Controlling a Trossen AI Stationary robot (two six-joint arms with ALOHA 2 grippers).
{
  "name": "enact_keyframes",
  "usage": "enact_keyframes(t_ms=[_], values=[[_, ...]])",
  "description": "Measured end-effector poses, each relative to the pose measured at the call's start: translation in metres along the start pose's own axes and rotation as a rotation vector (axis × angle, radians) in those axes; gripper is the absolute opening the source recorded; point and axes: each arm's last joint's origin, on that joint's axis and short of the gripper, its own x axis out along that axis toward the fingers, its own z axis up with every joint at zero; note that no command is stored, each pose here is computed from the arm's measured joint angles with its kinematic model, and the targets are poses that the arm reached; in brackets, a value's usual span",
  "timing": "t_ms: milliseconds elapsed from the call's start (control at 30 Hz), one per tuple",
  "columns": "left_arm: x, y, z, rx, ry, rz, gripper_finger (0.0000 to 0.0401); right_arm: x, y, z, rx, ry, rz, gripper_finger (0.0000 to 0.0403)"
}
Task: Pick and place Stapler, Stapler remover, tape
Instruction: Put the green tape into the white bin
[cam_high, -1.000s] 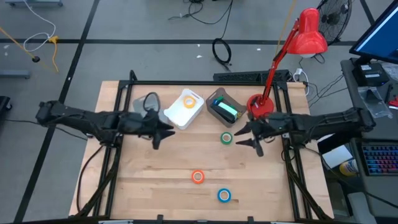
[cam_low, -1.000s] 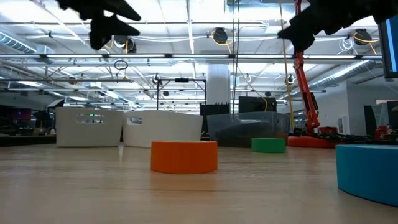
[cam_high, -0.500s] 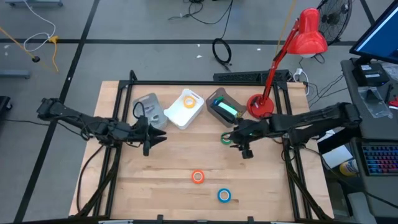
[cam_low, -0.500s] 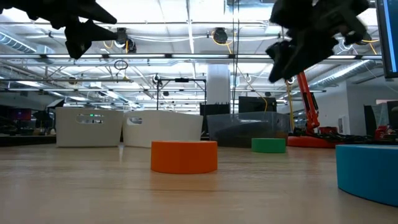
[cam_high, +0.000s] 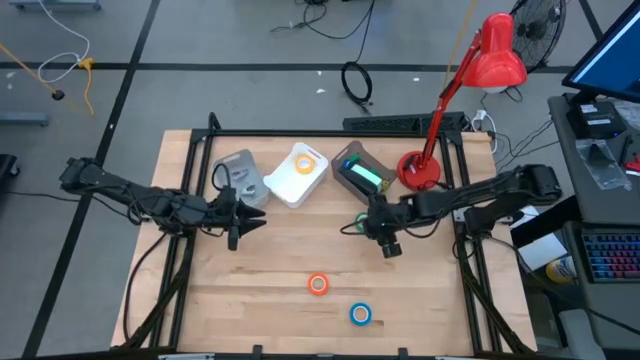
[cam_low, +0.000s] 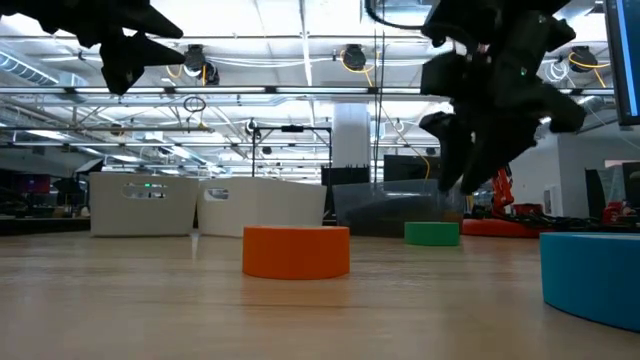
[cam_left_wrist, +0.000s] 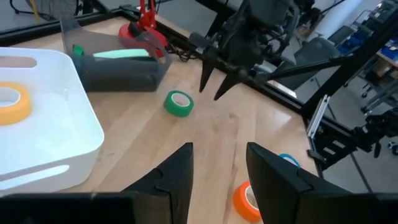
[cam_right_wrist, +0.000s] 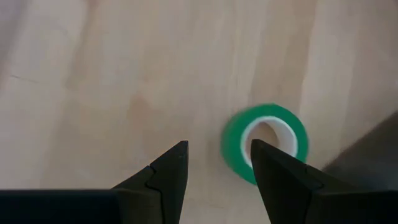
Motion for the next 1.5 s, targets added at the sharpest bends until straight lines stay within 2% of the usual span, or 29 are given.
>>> enact_keyframes(t_ms=[100, 200, 467, 900, 1100, 1367, 1500], values=[[0.000, 0.000, 0.000, 0.000, 0.002, 0.001, 0.0150, 0.008, -0.001, -0.002, -0.029, 0.040, -0.047, 0.0166], [0.000, 0.000, 0.000, -0.001, 0.001, 0.001, 0.0150, 0.015, -0.003, -0.003, -0.068, 0.062, -0.045, 0.0166], [0.000, 0.000, 0.000, -0.001, 0.002, 0.001, 0.0150, 0.030, -0.010, -0.008, -0.066, 0.126, -0.043, 0.0166], [0.000, 0.000, 0.000, 0.003, 0.001, 0.002, 0.0150, 0.030, -0.015, -0.009, -0.093, 0.124, -0.044, 0.0143], [0.000, 0.000, 0.000, 0.003, 0.001, 0.002, 0.0150, 0.030, -0.015, -0.009, -0.104, 0.122, -0.043, 0.0145], [0.000, 0.000, 0.000, 0.002, 0.000, 0.001, 0.0150, 0.052, -0.014, -0.011, -0.116, 0.155, -0.016, 0.0152], [0.000, 0.000, 0.000, -0.005, -0.001, 0.000, 0.0150, 0.055, -0.014, -0.012, -0.101, 0.172, -0.007, 0.0138]])
